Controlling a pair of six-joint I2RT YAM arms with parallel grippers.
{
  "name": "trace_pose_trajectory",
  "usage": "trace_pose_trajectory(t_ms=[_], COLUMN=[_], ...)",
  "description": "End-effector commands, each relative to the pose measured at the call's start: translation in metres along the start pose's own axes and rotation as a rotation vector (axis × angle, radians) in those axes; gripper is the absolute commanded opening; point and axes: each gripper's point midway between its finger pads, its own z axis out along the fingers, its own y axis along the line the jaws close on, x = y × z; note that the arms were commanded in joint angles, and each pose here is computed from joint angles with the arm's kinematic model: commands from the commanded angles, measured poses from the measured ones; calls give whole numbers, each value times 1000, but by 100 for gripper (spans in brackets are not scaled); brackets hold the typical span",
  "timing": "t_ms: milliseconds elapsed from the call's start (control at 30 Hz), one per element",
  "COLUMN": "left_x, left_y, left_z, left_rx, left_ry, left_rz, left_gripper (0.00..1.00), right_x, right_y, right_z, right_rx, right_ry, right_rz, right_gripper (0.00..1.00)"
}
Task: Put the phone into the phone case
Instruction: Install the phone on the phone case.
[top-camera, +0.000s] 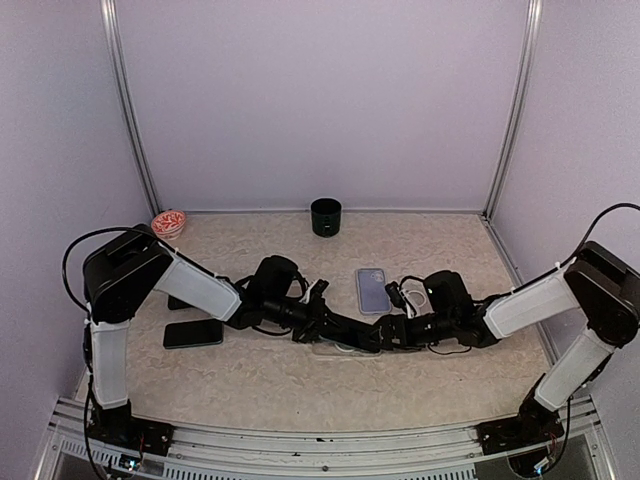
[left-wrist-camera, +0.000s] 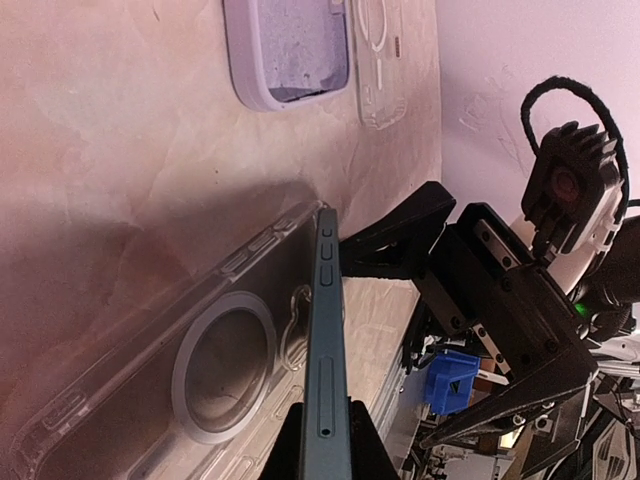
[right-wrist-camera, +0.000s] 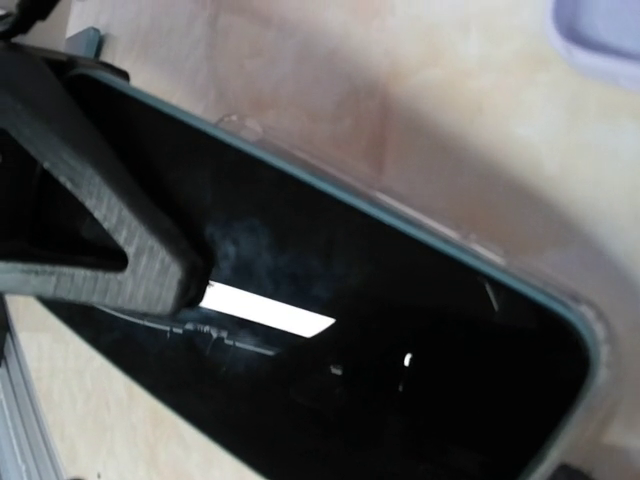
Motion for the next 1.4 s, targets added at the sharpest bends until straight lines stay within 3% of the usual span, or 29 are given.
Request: trace_pose_trajectory(t_ms=[0, 733, 1367], left_x=[-7, -8, 23], left_y=[14, 29, 46], left_z=[-4, -16, -15], left_rx=[-30, -57, -104], left_ry=[-40, -55, 49], left_rz=[14, 3, -187], left_gripper=[0, 0, 0], right_x=[16, -5, -3], right_y=[9, 23, 25], right_z=[16, 37, 37], right_rx=[-44, -95, -86], right_ry=[93, 87, 84], right_rz=[-14, -39, -47], right_gripper=[99, 98, 98])
